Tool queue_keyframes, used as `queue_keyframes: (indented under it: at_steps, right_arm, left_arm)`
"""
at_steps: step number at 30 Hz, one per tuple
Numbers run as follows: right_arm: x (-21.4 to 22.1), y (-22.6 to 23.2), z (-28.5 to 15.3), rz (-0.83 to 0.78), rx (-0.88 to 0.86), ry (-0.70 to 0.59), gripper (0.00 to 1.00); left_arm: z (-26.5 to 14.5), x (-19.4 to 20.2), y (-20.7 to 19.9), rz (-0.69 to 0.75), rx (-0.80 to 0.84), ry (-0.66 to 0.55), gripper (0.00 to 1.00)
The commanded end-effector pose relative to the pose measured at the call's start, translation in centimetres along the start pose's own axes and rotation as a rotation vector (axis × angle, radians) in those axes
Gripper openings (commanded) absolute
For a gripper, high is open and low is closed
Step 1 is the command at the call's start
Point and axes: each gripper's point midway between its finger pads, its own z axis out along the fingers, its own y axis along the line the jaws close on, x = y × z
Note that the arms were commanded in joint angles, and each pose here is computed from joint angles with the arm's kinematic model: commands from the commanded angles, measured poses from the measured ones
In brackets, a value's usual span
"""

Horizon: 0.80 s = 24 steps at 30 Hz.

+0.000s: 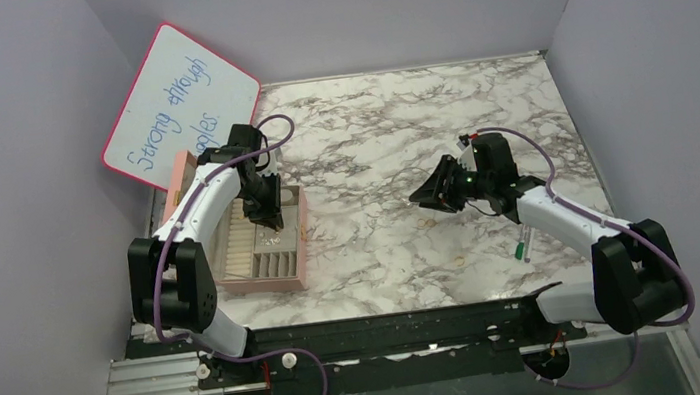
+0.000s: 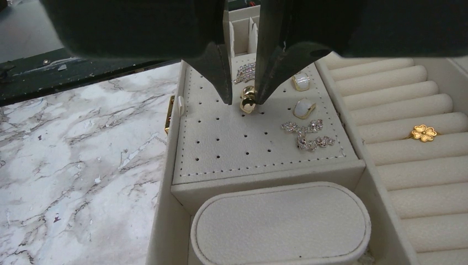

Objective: Organize the mixed jewelry

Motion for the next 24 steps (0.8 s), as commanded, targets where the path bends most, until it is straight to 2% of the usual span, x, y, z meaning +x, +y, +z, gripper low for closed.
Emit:
queue_keyframes:
  at_steps: [1,6,10,13,16,20,24]
  right_arm:
    - [-0.4,-0.1,-0.4,-0.018,0.009,-0.025,0.41]
    - [-0.4,-0.1,-0.5,-0.02,0.009,-0.027,0.41]
    - [-0.3,-0.1,-0.5,-0.02,0.009,-0.027,0.41]
    - [-0.3,-0.2,-0.4,-0.02,0.012,-0.029,0.41]
    - [-0.4,-0.2,-0.4,-0.02,0.011,-0.029,0.41]
    - [-0.4,-0.3,-0.4,-0.019,0.014,-0.031,0.41]
    - [-0.4,-0.3,-0.4,-0.019,0.015,-0.031,0.41]
  left_arm:
    - [-1.3,-0.6,-0.8,0.021,0.023,-0.049,0.21]
    - [-1.6,-0.9,-0.2,0.018,-0.019,-0.063,0.22]
    - [-2.0,-1.3,0.0,0.019,-0.035,-0.08,0.28]
    - [-1.9,-1.3,0.1,0.019,-0.041,-0.08,0.29]
    - [-1.7,-1.3,0.5,0.016,-0.059,-0.076,0.27]
    - [-1.5,-1.2,1.2,0.014,-0.099,-0.071,0.19]
    - [-1.1,-0.8,0.6,0.016,-0.06,-0.053,0.19]
